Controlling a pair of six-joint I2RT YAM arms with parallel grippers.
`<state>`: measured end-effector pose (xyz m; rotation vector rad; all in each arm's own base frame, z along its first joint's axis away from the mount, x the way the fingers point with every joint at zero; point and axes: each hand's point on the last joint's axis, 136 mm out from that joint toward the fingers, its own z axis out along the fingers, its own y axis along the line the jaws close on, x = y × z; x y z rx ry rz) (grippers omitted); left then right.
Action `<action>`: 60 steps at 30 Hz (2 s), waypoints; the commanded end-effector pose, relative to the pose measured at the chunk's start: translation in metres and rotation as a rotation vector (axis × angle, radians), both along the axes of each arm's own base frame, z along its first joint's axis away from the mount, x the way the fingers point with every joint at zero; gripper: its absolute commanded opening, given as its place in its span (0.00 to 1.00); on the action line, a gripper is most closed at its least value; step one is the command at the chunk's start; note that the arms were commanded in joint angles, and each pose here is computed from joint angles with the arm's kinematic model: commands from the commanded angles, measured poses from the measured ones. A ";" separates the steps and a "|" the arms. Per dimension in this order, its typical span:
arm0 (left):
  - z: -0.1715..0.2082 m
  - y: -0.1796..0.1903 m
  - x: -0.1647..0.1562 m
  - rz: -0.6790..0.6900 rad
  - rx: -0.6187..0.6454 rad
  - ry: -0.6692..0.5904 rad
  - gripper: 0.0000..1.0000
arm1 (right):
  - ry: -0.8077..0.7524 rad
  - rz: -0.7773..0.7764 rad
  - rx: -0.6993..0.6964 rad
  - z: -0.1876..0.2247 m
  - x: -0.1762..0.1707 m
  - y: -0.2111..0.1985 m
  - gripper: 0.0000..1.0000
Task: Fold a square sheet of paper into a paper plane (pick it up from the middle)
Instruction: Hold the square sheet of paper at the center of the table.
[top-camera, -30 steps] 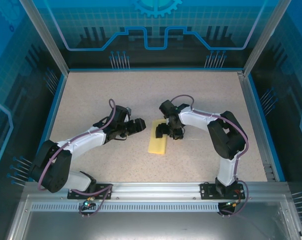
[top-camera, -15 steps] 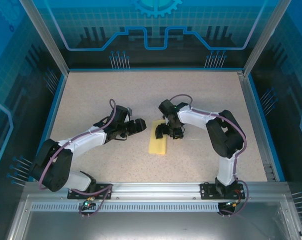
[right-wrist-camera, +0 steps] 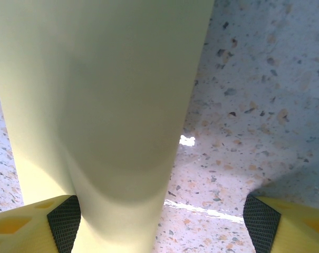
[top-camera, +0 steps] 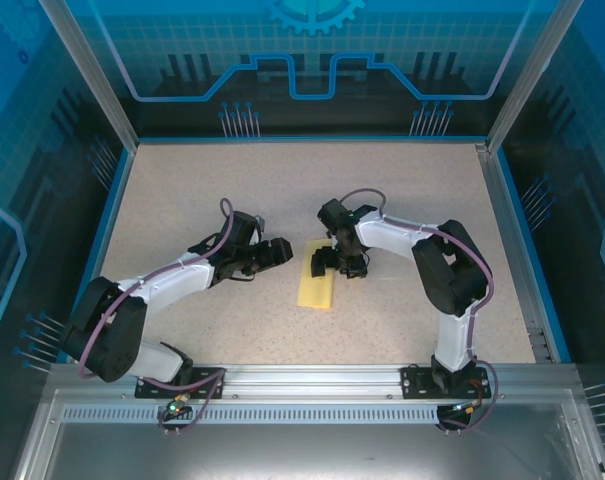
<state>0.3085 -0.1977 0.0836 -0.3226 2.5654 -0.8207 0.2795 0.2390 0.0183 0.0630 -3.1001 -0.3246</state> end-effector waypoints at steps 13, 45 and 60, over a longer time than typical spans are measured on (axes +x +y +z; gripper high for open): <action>0.005 -0.028 0.008 -0.066 -0.098 0.023 0.25 | 0.069 -0.001 -0.064 -0.031 -0.010 -0.010 0.85; -0.058 -0.080 0.010 -0.142 -0.108 0.246 0.00 | 0.093 -0.006 -0.089 -0.045 -0.015 -0.013 0.85; -0.089 -0.068 -0.002 -0.141 -0.028 0.302 0.00 | -0.038 -0.010 0.023 0.004 0.010 0.008 0.86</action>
